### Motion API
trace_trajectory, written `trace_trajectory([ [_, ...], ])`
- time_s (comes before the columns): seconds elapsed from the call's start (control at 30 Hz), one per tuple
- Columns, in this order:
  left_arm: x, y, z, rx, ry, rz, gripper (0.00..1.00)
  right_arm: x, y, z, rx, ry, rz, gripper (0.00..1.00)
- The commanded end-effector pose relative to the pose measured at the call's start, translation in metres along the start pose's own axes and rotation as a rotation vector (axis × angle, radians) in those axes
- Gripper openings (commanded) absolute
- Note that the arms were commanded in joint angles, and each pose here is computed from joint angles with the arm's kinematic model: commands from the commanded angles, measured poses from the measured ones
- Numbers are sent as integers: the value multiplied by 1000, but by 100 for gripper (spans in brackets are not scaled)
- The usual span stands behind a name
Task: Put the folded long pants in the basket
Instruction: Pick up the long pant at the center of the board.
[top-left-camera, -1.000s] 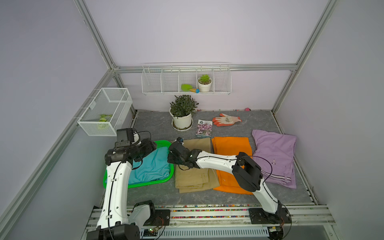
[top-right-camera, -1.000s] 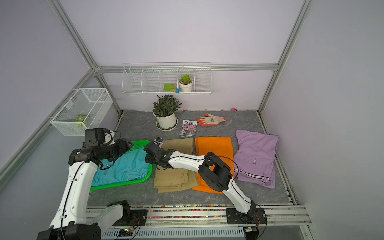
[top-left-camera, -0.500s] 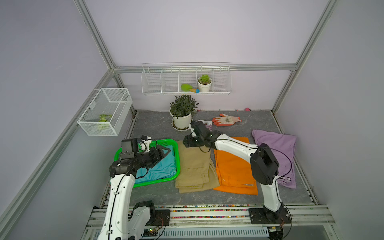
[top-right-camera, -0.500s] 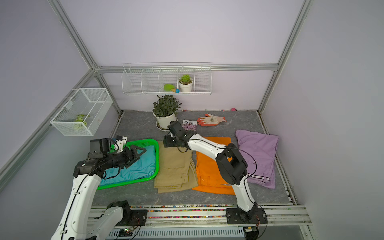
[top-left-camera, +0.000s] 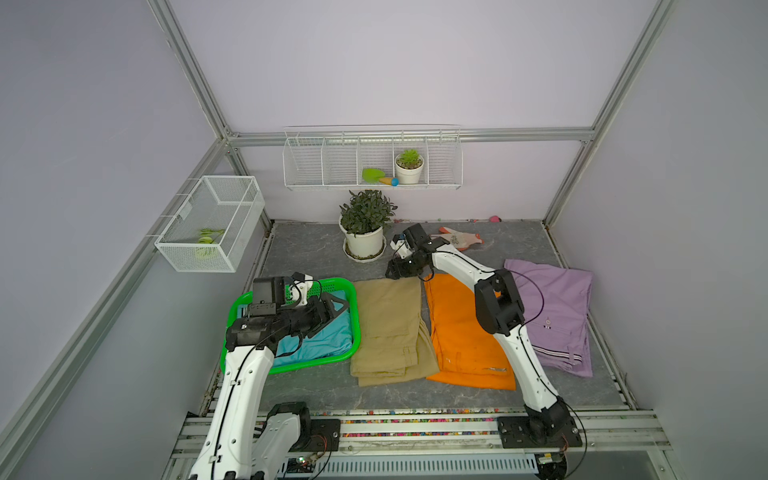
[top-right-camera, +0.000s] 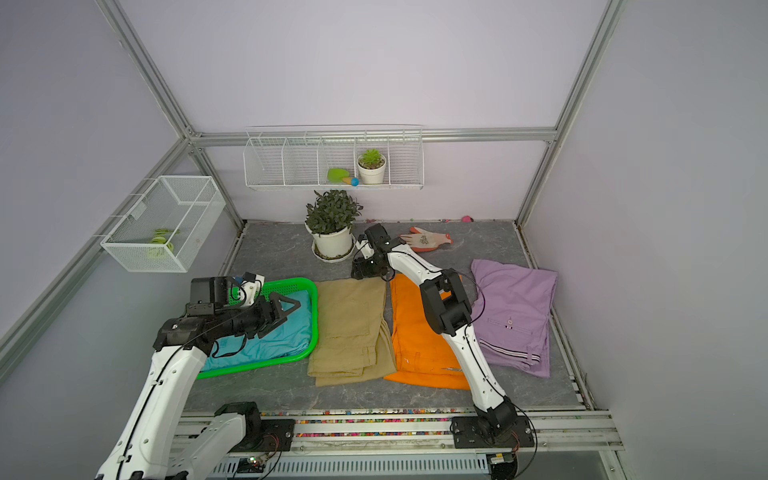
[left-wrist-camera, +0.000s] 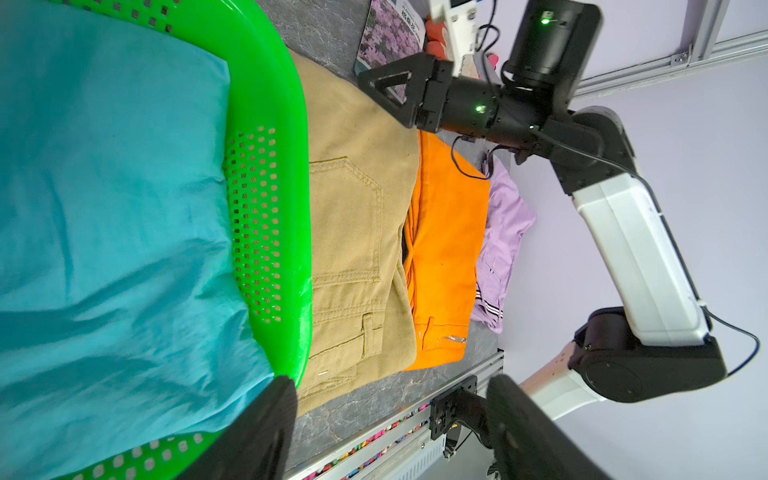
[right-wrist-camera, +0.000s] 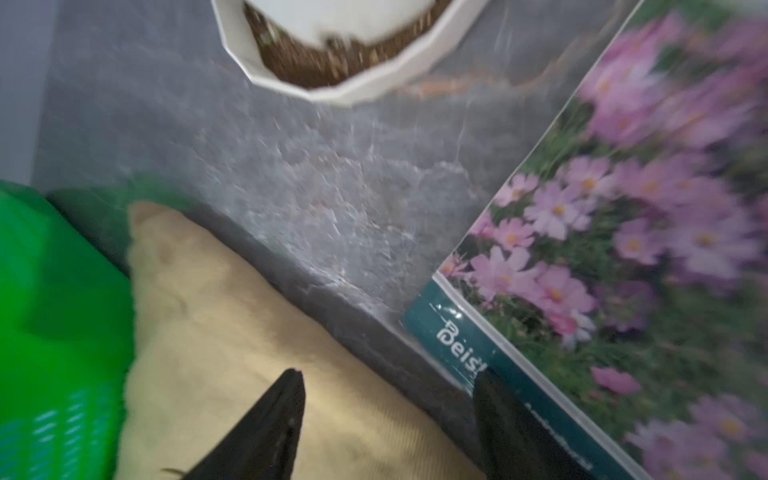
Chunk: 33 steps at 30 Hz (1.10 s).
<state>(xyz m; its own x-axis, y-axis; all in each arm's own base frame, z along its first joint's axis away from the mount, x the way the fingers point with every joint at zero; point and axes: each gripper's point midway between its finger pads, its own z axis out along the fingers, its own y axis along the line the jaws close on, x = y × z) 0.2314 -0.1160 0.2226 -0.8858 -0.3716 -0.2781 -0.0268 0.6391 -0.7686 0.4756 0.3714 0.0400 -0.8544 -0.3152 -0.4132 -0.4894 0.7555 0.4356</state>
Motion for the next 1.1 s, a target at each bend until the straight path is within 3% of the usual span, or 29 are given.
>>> trace_trajectory([
  [0.0, 2, -4, -4, 6, -5, 36, 76, 10, 3, 0, -35, 52, -67, 70],
  [0.23, 0, -5, -4, 1, -7, 41, 76, 41, 17, 4, -153, 188, -84, 67],
  [0.53, -4, -5, -2, -4, -4, 43, 76, 65, 22, 4, -179, 253, -93, 59],
  [0.63, -4, -7, -3, 4, -2, 46, 76, 68, 17, 12, -173, 272, -85, 48],
  [0.73, -3, -11, -6, 8, -2, 54, 76, 60, 13, 13, -150, 257, -79, 28],
  [0.93, 1, -17, -8, 43, 9, 52, 76, 14, 35, -26, -133, 96, -107, 1],
  [1.07, 1, -28, -10, 96, 16, 53, 76, -16, 45, -77, -65, -29, -87, 0],
])
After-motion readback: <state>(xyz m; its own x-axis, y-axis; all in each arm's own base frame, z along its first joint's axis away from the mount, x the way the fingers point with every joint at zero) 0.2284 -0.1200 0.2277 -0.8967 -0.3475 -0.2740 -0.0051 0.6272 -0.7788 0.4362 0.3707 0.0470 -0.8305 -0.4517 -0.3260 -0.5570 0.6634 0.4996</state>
